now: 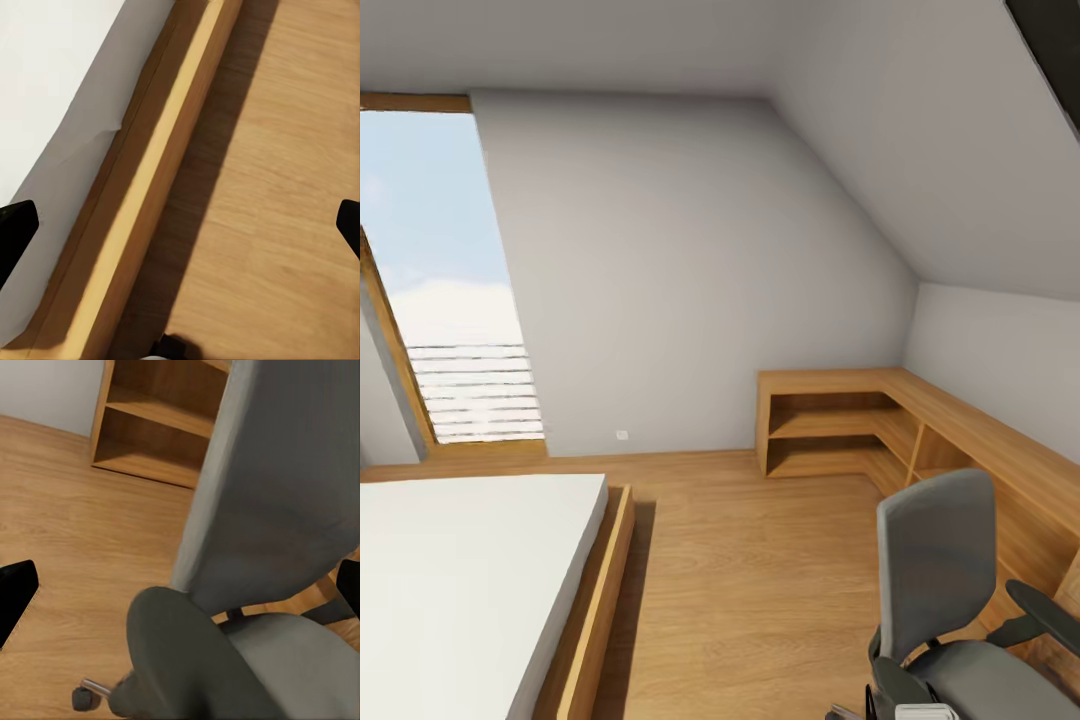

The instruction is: In the bedroom, organize the workspace by keeping the computer under the desk, ensuring the monitor is on the desk, placing the keyboard on the desk next to the monitor, placing the mouse on the desk next to the keyboard, moving the folder from the swivel chair onto the desk next to the mouse, stacking the notebook on top of the folder with the pen on top of the notebook, and positioning the swivel chair next to the desk.

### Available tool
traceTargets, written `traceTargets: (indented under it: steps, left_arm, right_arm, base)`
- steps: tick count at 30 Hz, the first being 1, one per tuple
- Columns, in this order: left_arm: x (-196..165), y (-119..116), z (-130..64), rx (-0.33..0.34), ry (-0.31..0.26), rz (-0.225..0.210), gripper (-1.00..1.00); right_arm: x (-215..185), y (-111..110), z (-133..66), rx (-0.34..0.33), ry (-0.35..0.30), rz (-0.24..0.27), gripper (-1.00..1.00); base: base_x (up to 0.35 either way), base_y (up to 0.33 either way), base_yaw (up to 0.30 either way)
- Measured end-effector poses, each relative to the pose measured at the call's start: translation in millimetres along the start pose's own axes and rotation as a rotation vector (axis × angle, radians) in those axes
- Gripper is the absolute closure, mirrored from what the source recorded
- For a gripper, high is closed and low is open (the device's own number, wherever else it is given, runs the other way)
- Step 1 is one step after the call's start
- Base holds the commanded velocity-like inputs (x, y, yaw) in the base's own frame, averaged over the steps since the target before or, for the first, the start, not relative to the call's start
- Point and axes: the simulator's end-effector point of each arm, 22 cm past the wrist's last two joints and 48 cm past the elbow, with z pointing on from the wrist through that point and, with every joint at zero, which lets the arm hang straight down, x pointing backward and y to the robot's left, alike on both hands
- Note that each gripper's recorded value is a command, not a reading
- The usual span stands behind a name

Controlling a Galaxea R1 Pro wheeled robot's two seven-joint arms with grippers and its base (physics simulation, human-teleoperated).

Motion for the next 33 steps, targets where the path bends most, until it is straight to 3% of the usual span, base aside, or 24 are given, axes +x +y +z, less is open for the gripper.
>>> traceTargets:
  steps: [12,33]
  left_arm:
    - [-6.9,-1.8,-1.4,0.005,-0.016,-0.006,-1.0]
    - [-9.4,-2.5,-1.9,0.007,-0.022,-0.008,-1.0]
  right_arm:
    - [-6.5,-1.7,1.1,0.003,-0.013,0.002,-1.0]
    - [-8.8,-1.9,1.5,0.003,-0.018,0.001,-1.0]
  base:
    - [0.054,0.0,0.139]
    - [0.304,0.0,0.035]
